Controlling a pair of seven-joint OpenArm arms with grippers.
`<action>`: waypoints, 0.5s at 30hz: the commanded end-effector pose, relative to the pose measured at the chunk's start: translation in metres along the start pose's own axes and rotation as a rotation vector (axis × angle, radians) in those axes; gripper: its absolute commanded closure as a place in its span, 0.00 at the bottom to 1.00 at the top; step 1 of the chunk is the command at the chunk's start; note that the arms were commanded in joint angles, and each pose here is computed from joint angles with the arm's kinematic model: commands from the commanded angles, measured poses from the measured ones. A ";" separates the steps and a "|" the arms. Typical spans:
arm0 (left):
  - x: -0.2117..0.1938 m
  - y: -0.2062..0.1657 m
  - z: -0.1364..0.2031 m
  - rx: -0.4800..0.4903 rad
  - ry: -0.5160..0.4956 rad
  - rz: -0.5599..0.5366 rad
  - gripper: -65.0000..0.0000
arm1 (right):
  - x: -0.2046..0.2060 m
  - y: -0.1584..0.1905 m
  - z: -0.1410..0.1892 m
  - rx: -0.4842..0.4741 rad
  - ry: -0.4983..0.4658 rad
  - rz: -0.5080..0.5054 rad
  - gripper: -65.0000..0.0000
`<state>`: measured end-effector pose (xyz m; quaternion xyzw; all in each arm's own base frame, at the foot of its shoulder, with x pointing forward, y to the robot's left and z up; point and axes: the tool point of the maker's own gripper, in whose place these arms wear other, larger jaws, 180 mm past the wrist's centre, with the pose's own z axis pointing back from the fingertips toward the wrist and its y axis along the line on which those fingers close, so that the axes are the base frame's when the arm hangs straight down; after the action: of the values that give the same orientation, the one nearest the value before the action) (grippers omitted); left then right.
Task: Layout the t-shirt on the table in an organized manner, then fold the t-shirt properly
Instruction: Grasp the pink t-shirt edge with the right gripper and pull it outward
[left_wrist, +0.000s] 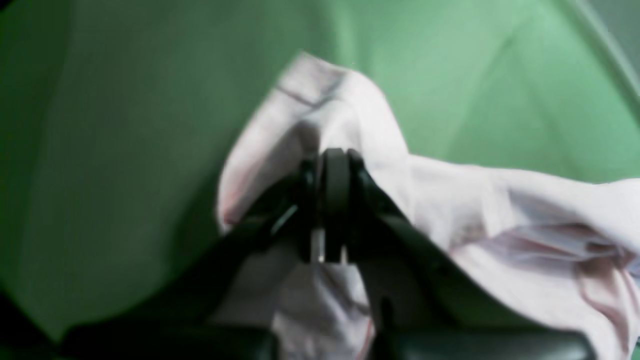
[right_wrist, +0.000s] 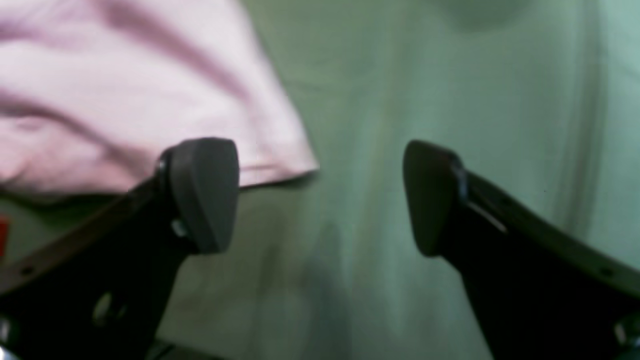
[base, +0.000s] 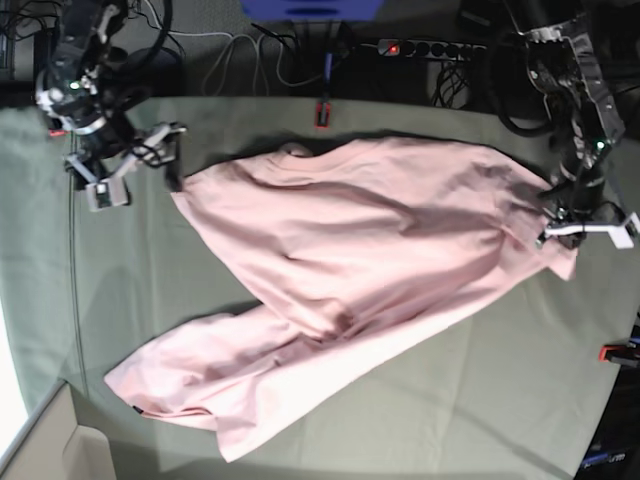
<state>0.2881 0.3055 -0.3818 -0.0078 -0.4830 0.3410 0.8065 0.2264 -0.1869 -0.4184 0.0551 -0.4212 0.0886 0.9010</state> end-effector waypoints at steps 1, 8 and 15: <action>0.026 0.003 -0.003 0.008 -0.077 0.008 1.00 | 0.014 -0.004 0.002 -0.004 -0.050 0.010 0.19; 0.007 0.036 -0.013 0.092 -0.018 0.074 0.77 | 0.009 0.004 0.003 0.016 -0.037 0.016 0.19; 0.005 0.024 -0.011 0.071 -0.028 0.090 0.41 | 0.010 0.019 -0.003 0.058 -0.037 0.026 0.19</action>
<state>0.2747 0.3197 -0.4135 -0.0043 -0.4476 0.4037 0.7979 0.2241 -0.1656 -0.4226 0.0761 -0.4140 0.1131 0.9000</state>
